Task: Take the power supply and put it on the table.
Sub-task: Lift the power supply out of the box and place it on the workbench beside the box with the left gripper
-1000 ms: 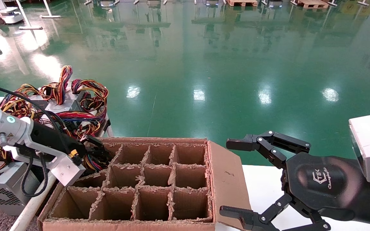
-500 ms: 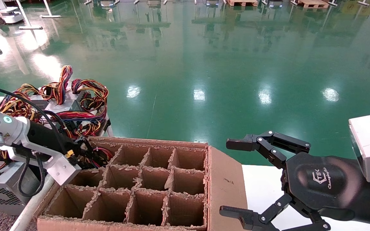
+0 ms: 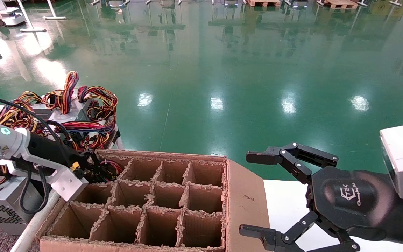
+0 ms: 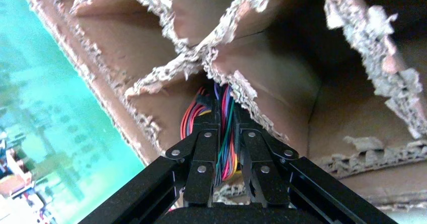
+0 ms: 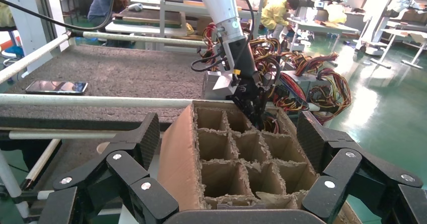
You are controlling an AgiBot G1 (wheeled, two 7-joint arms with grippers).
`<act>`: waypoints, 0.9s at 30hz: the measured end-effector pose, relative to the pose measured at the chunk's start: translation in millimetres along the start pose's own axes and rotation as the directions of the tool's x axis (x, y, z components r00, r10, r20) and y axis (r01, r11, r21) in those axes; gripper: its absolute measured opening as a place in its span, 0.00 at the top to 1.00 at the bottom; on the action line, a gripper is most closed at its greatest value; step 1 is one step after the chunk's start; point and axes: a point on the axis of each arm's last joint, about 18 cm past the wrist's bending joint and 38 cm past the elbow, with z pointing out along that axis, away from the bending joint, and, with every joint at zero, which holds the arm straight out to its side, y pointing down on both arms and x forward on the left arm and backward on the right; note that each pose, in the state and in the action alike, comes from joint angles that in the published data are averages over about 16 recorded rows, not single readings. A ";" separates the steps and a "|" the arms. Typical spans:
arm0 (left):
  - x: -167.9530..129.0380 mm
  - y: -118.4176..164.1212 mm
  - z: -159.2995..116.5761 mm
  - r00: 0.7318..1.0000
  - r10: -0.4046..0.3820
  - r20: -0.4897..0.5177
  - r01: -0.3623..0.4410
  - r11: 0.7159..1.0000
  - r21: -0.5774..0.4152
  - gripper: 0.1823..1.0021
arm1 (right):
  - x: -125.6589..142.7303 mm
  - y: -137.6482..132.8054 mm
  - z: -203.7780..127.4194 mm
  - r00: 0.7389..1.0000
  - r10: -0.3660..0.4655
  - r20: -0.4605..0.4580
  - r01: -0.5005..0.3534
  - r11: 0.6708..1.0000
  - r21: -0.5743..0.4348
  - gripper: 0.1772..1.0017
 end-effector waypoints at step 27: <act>-22.0 15.9 -43.5 0.901 -0.348 0.259 0.343 0.937 0.066 0.96 | 0.0 0.0 0.0 1.000 0.000 0.000 0.000 1.000 0.000 0.00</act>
